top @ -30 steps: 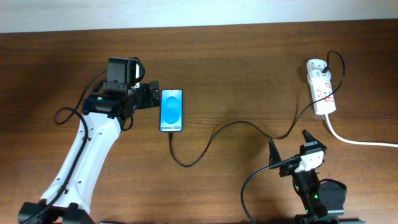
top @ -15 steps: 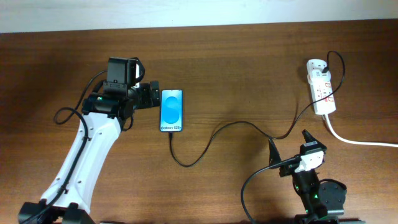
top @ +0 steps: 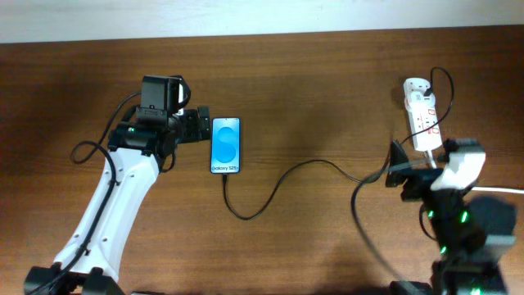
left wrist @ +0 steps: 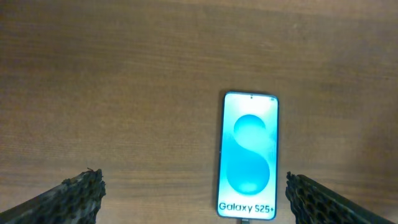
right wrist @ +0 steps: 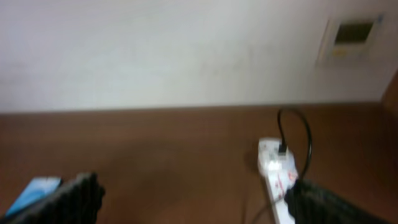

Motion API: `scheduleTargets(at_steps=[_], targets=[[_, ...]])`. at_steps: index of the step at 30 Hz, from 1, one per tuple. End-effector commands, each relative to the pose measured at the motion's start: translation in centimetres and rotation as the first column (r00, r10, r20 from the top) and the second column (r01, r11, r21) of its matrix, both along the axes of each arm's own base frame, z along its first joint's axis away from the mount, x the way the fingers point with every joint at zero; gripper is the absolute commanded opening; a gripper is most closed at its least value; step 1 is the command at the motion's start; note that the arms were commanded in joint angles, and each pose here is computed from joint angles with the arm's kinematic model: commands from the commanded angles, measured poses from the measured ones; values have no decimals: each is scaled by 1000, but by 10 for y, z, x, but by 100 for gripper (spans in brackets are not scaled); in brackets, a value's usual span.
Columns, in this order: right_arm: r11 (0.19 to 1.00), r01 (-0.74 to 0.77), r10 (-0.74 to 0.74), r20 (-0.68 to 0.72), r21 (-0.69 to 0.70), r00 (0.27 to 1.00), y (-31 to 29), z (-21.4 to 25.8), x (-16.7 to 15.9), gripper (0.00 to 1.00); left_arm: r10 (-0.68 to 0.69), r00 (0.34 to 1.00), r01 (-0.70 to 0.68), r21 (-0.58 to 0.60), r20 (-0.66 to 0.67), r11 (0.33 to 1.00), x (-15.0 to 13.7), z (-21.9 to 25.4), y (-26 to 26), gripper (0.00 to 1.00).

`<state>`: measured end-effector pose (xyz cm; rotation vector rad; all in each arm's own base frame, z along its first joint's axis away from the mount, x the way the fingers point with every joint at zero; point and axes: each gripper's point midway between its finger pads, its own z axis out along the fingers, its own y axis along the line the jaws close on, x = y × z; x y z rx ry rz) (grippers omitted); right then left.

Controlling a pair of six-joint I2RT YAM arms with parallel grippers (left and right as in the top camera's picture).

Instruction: Plug charger to phone and switch on socket

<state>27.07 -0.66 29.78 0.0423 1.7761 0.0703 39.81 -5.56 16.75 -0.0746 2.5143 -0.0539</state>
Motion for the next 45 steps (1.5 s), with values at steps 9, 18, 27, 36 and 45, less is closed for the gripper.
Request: scheduleTargets(at_steps=[9, 18, 27, 36, 45], targets=[[929, 66, 11, -207, 365, 978, -150, 12, 68, 98, 8, 1000, -8, 0, 14, 1000, -1, 5, 1, 99], [891, 248, -27, -502, 380, 865, -249, -60, 114, 98, 8, 1000, -8, 0, 14, 1000, -1, 5, 1, 99], [856, 414, -89, -701, 309, 707, -270, -160, 129, 98, 8, 1000, -8, 0, 14, 1000, -1, 5, 1, 99], [877, 388, -44, -757, 283, 652, -246, -229, 168, 99, 8, 1000, -8, 0, 14, 1000, -1, 5, 1, 100], [903, 371, -62, -789, 216, 611, -230, -265, 187, 99, 8, 1000, -8, 0, 14, 1000, -1, 5, 1, 99]])
